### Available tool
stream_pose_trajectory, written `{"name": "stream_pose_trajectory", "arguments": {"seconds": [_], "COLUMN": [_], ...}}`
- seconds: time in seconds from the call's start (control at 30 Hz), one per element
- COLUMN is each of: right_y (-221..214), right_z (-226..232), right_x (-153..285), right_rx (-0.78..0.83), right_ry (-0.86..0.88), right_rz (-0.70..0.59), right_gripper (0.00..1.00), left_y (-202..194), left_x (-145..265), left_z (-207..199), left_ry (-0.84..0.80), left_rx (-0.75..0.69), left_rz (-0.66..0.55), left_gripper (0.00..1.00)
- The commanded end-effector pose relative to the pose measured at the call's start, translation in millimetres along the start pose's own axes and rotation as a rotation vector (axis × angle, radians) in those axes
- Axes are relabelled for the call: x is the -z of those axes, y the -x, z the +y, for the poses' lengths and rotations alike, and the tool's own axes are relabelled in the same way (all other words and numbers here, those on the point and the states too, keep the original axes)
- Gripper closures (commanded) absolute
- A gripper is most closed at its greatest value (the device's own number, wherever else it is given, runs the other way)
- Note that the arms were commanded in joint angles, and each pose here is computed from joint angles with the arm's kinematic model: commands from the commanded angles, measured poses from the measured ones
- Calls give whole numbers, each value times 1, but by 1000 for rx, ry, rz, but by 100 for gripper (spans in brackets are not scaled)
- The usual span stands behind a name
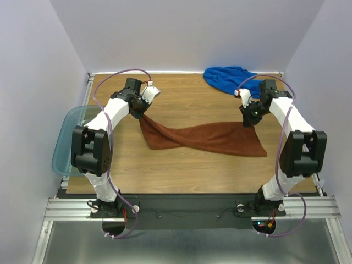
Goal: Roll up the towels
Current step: Flatten the towel
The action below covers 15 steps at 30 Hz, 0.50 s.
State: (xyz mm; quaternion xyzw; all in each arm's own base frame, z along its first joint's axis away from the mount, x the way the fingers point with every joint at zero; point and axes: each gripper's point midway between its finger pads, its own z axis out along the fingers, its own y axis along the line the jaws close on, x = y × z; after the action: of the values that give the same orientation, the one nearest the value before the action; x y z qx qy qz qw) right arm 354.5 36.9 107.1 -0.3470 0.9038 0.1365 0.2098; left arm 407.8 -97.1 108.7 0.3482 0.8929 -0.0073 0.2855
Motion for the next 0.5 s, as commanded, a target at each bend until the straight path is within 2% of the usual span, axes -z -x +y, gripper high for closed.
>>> {"name": "stream_pose_trajectory", "arguments": {"seconds": [0.0,0.13,0.17,0.2,0.27,0.3,0.4,0.43,0.47], "right_y": [-24,-76,-83,-111,-124,-129,-113,-88,-81], "right_z": [37,94,106,118,124,124,127,127,139], "right_x": [8,-13,-15,-24,-20,-19,-8,0,4], "right_rx": [226,427,529,565,665,668,593,571,501], "right_ry": [-7,56,51,79,50,44,19,9,60], "right_rz": [53,163,193,247,266,276,232,181,152], "right_gripper": [99,99,99,99,98,81,53,42,41], "left_y": [22,14,9,8,3,0,1,2,2], "left_x": [10,4,3,3,2,1,1,2,2], "left_z": [14,9,8,7,7,8,6,5,4], "left_ry": [38,19,19,22,22,24,15,7,3], "left_rx": [45,51,52,52,54,55,59,60,63], "left_rz": [-66,-50,-40,-38,-28,-24,-25,-28,-28], "left_gripper": [100,100,100,100,100,100,100,100,100]}}
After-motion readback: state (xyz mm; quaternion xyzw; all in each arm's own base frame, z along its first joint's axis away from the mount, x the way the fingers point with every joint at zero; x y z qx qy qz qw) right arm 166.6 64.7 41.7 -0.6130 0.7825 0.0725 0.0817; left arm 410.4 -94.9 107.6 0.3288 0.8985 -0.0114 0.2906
